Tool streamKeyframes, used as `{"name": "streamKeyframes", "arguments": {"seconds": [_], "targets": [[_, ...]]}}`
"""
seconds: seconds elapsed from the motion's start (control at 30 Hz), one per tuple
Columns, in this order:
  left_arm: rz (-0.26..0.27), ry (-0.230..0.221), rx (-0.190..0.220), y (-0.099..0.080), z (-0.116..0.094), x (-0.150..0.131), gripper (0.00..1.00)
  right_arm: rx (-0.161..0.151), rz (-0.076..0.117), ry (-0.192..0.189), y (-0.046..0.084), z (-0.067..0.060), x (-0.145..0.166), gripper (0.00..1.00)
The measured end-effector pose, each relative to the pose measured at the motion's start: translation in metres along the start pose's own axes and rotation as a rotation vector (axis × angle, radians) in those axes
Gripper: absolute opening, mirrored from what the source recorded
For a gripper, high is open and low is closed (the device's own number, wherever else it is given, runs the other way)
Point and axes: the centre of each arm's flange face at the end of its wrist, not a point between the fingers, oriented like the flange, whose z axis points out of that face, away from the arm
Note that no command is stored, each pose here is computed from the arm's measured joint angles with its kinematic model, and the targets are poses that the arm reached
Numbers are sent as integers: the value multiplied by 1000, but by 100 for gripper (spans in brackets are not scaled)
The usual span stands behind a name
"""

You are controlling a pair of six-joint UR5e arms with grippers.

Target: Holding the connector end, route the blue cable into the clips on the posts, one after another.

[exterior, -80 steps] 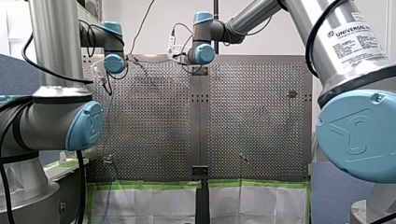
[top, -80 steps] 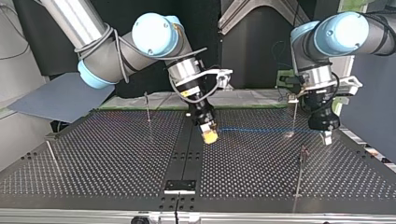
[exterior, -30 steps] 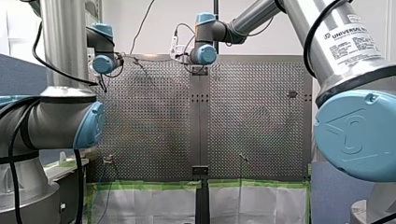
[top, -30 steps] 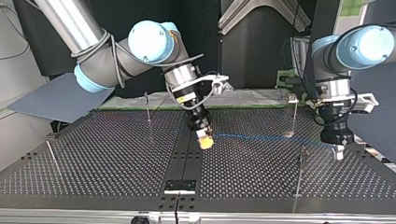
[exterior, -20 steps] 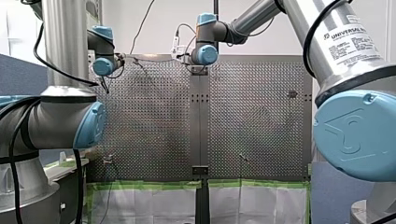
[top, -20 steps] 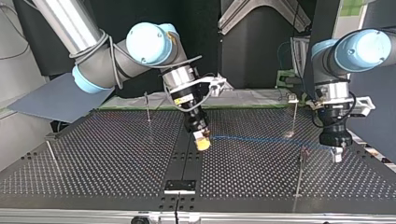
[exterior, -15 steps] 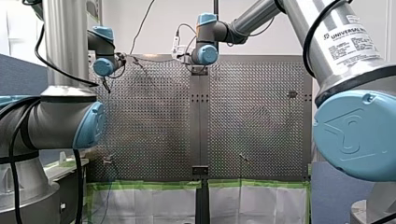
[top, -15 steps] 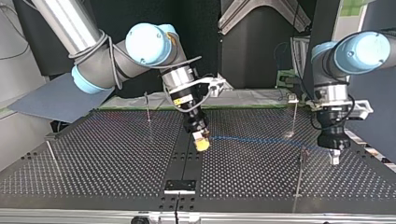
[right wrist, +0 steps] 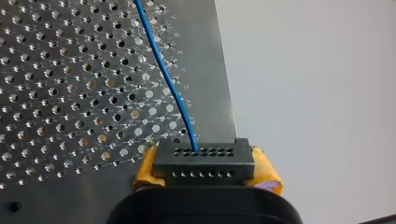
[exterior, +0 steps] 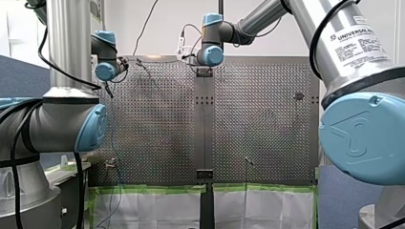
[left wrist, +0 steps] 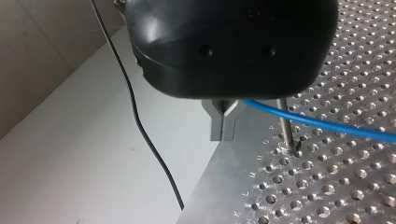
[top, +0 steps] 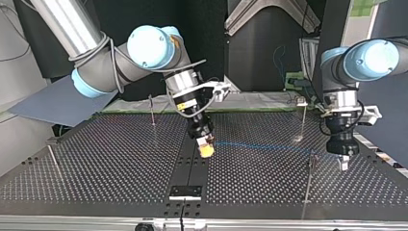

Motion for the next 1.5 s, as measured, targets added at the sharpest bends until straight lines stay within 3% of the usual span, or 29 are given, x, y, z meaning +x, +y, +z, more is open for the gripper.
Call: {"name": "streamKeyframes", "arguments": {"seconds": [0.43, 0.87, 1.27, 1.5], "targets": [[-40, -13, 38, -4, 9, 6, 0, -7, 0, 7, 3, 2, 1, 0], [-57, -15, 29, -2, 20, 15, 0, -32, 2, 8, 18, 5, 0, 0], [-72, 2, 32, 9, 24, 27, 0, -97, 6, 14, 40, 8, 0, 0], [-92, -13, 55, 12, 28, 24, 0, -130, 7, 14, 51, 10, -2, 0]]}}
